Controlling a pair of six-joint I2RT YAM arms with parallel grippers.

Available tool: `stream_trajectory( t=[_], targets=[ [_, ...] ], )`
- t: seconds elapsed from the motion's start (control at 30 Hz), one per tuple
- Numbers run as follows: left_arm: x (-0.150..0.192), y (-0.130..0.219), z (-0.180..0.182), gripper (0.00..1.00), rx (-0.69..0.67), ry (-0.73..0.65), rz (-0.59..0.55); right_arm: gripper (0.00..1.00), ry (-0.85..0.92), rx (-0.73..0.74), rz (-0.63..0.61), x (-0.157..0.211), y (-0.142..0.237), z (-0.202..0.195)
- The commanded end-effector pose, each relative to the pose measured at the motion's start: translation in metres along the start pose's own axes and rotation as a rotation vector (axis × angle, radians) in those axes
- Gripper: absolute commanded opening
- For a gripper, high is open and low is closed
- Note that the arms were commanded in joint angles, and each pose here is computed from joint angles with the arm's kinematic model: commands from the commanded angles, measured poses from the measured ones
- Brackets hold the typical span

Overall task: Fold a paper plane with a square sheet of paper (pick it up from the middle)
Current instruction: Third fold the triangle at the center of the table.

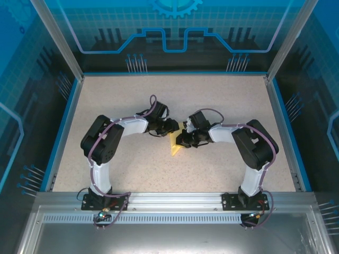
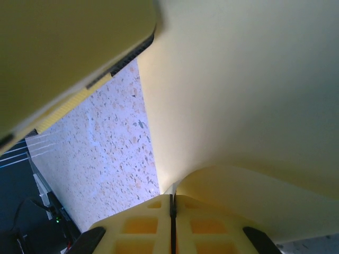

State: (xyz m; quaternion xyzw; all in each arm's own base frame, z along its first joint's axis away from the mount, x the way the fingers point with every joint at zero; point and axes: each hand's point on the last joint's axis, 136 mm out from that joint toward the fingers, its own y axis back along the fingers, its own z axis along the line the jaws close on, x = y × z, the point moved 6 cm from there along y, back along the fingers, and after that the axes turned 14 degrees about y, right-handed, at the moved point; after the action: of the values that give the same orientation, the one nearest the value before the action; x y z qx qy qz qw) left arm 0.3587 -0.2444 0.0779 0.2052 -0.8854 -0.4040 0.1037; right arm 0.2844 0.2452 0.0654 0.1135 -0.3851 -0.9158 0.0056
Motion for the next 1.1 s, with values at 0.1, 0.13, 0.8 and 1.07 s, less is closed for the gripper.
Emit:
stream_trajectory(
  t=[0.1, 0.13, 0.8, 1.07],
  targets=[
    [0.001, -0.007, 0.013, 0.38, -0.063, 0.014, 0.023, 0.08, 0.025, 0.0, -0.007, -0.006, -0.007, 0.002],
    [0.001, -0.008, 0.014, 0.38, -0.068, 0.014, 0.024, 0.09, 0.027, -0.003, -0.007, -0.007, -0.007, 0.003],
    [0.004, -0.008, 0.021, 0.38, -0.087, 0.019, 0.027, 0.09, 0.03, 0.021, 0.015, -0.005, -0.01, -0.003],
    [0.004, -0.008, 0.022, 0.38, -0.089, 0.021, 0.027, 0.09, 0.031, 0.025, 0.018, -0.004, -0.01, -0.005]
  ],
)
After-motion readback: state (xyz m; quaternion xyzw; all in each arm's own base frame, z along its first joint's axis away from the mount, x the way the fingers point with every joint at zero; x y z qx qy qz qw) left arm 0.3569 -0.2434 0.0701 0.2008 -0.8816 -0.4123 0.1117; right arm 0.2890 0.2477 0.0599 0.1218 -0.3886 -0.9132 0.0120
